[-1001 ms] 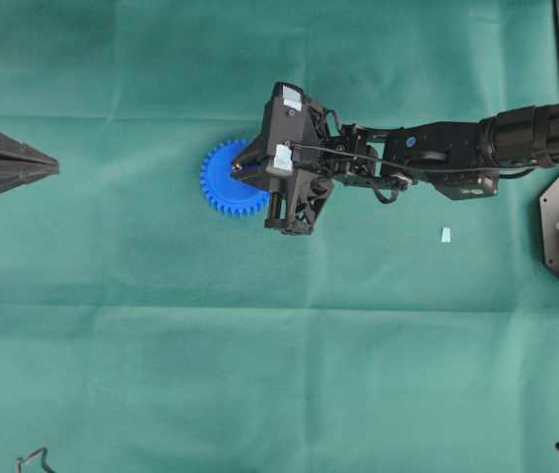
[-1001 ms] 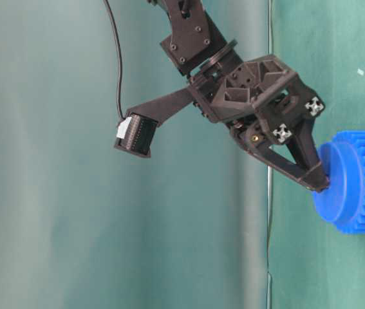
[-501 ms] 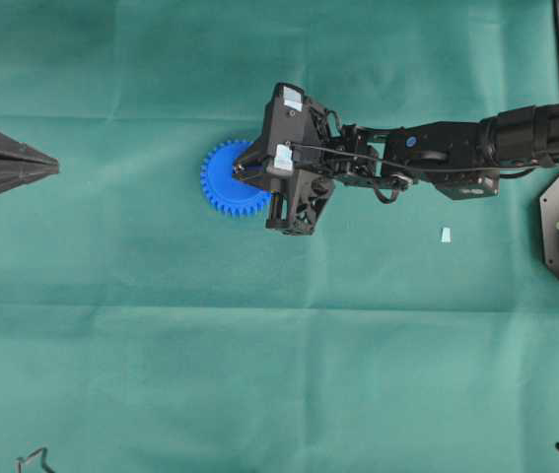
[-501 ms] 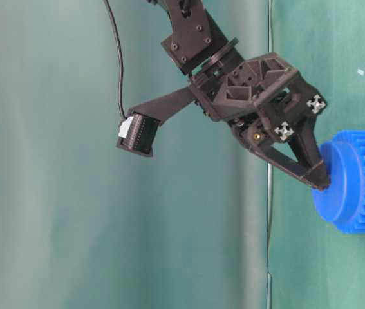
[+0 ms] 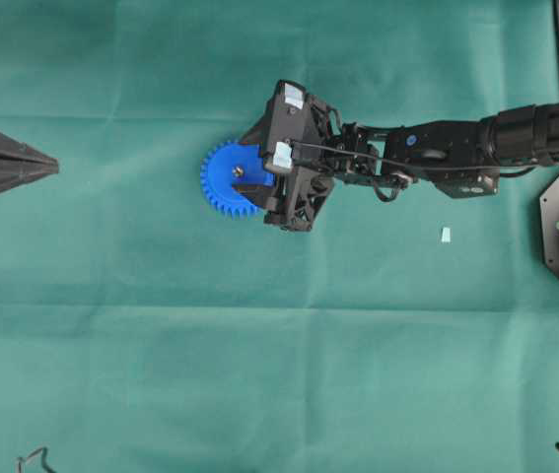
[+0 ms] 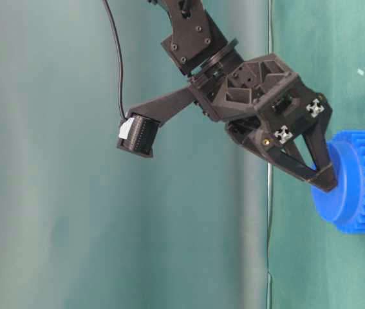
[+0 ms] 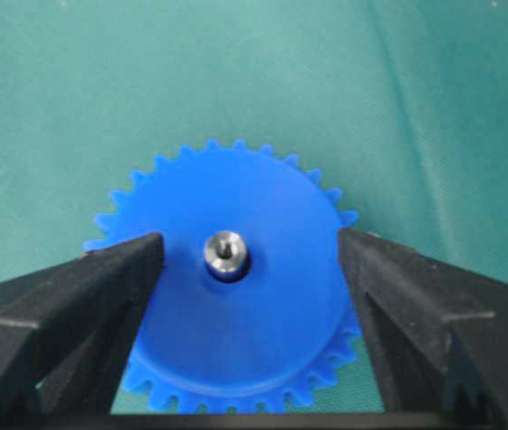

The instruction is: Insert the shaft into the center hole of the gear.

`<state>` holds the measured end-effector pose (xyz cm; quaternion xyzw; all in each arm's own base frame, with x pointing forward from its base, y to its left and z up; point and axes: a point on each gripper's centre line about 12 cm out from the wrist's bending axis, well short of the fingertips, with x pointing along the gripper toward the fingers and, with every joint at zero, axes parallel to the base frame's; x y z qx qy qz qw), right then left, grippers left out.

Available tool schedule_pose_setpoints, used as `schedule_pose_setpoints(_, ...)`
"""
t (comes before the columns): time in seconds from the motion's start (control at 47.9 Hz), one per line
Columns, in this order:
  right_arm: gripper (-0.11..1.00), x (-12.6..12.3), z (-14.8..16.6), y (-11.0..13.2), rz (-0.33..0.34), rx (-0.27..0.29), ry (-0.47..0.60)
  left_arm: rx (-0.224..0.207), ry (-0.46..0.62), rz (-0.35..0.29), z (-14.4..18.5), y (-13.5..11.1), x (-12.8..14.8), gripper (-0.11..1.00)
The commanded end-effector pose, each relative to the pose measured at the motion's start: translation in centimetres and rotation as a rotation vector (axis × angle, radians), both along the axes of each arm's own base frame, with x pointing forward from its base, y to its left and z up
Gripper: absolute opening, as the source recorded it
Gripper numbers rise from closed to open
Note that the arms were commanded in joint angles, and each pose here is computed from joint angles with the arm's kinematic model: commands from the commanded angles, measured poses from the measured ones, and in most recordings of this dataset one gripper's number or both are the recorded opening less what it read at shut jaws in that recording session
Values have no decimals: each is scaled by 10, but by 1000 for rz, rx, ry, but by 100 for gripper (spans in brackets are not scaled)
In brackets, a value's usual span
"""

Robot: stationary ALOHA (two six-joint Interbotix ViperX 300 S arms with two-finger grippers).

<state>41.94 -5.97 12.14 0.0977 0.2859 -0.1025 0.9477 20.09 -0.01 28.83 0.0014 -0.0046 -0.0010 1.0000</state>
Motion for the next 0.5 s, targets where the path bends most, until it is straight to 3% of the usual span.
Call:
schedule_pose_setpoints(0.0,95,6,15,0,-1,-3,-44,3,-25,-1,10,0,3,0)
schedule_pose_setpoints(0.188,90,4,29,1,4,-7,-60,3,-25,-1,10,0,3,0)
schedule_pose_setpoints(0.48,90,-11,82,4,24,-35,-143,3,-25,-2,10,0,3,0)
